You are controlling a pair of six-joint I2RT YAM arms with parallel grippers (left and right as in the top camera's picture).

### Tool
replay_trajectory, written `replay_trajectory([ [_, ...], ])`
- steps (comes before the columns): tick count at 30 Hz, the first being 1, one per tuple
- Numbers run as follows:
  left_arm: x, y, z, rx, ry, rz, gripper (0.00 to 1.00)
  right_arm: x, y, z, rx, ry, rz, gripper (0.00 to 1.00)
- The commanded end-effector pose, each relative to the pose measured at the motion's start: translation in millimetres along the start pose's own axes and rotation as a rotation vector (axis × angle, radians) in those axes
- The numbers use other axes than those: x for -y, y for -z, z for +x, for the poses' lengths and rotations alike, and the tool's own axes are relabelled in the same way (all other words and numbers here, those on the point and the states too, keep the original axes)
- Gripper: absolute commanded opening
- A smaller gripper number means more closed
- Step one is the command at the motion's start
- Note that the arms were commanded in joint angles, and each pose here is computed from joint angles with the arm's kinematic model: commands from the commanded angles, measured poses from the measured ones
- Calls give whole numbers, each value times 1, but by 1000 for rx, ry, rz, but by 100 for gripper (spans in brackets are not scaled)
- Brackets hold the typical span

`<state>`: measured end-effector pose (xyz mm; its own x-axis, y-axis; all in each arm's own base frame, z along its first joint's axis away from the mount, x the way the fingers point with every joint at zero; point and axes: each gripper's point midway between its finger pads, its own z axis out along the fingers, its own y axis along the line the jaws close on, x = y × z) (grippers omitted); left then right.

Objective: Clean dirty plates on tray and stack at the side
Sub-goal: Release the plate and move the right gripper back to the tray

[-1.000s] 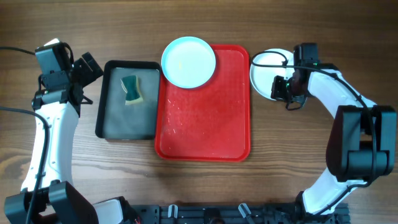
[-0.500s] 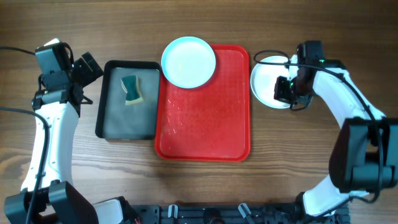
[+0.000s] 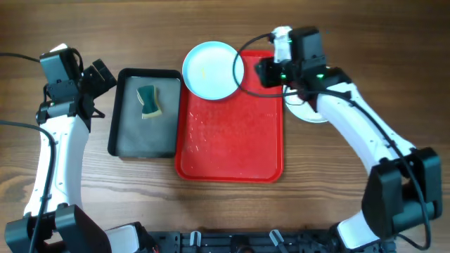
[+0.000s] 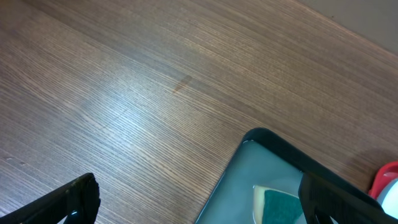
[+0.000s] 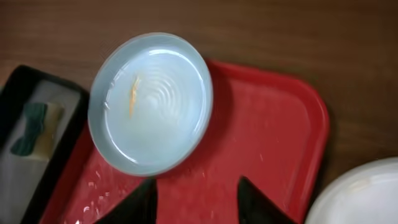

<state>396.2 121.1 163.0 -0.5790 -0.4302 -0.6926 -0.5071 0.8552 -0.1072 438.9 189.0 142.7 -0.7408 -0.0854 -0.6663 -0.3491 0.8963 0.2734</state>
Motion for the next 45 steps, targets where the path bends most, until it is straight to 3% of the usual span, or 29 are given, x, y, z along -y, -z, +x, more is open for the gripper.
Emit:
replay_trajectory([
  [1, -1, 1, -2, 5, 10, -5, 100, 3, -30, 8, -3, 34, 74, 45],
  [9, -1, 1, -2, 5, 10, -5, 100, 13, -104, 15, 76, 56, 68, 45],
  [17, -1, 1, -2, 5, 10, -5, 100, 23, -140, 34, 80, 41, 66, 43],
  [19, -1, 1, -2, 5, 10, -5, 100, 22, -140, 34, 82, 18, 56, 35],
  [22, -1, 1, -2, 5, 10, -5, 100, 23, -140, 38, 67, 1, 60, 13],
  [24, -1, 1, -2, 5, 10, -5, 100, 23, -139, 40, 55, -10, 62, 4],
  [31, -1, 1, -2, 5, 10, -5, 100, 18, -86, 43, -62, -79, 114, 4],
  [35, -1, 1, -2, 5, 10, -5, 100, 18, -48, 77, -236, -198, 173, 4],
  [40, -1, 1, -2, 5, 10, -5, 100, 17, -28, 126, -444, -317, 210, 9],
  [42, -1, 1, -2, 5, 10, -5, 100, 16, -23, 134, -481, -324, 212, 10],
  [45, -1, 1, -2, 5, 10, -5, 100, 18, -25, 130, -464, -278, 208, 18],
])
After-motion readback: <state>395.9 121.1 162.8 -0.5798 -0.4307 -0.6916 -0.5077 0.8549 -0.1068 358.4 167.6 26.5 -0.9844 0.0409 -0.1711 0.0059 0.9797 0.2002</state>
